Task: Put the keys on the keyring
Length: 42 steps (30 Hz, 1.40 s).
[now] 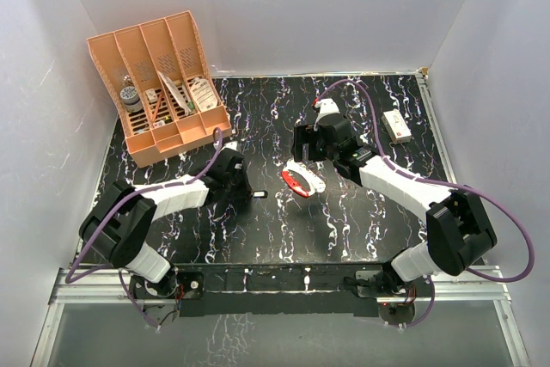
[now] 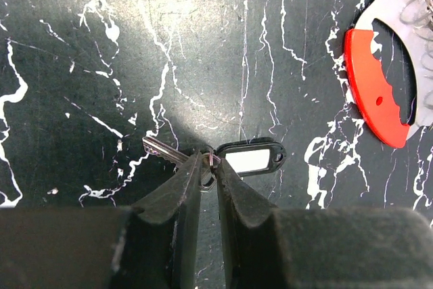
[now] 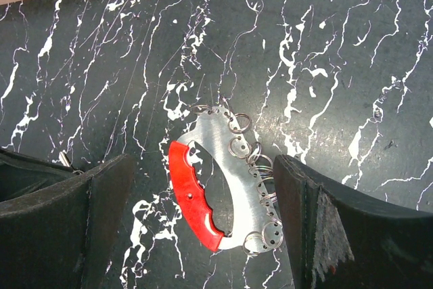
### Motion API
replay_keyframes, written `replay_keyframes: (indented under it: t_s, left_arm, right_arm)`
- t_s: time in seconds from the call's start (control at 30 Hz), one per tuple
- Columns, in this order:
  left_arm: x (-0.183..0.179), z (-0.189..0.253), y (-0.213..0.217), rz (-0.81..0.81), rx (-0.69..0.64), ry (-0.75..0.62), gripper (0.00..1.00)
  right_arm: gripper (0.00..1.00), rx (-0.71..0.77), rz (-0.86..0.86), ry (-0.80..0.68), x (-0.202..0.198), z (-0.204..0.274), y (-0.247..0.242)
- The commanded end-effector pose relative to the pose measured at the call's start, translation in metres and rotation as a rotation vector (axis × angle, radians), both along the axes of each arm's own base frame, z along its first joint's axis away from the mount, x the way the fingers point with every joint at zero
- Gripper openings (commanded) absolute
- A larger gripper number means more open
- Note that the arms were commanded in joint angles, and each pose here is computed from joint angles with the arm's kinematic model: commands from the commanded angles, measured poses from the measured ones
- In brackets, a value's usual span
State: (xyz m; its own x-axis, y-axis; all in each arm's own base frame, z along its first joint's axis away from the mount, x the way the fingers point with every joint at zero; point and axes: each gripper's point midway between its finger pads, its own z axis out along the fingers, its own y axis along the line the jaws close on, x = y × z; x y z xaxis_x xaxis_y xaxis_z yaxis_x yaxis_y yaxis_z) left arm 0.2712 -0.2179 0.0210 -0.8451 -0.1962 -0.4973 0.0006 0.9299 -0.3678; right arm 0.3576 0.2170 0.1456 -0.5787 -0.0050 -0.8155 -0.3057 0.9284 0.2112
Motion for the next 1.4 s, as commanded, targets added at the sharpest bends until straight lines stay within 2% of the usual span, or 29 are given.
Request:
replay_keyframes:
  t_s: [0.0,0.4,1.07,1.2,1.37]
  left_arm:
    - [0.007,0.008,-0.007,-0.007,-0.006,-0.014,0.14]
    - [0.009,0.011,-0.008,-0.015,0.001,-0.029,0.03]
    - [0.008,0.009,-0.011,-0.029,-0.005,-0.015,0.06]
    - [0.009,0.011,-0.012,-0.029,-0.015,-0.027,0.0]
    - [0.01,0.022,-0.014,-0.038,-0.05,-0.082,0.0]
  right_arm:
    - [0.84,0.02,-0.012,-0.073,0.008,0.021,-0.001]
    - [0.84,0.011,-0.015,-0.069,0.009,0.016,-0.002]
    - [0.84,0.011,-0.019,-0.063,0.008,0.014,-0.005]
    - [0.84,0.013,-0.021,-0.065,0.009,0.014,-0.005]
    - [0.84,0.008,-0.027,-0.063,0.009,0.012,-0.007]
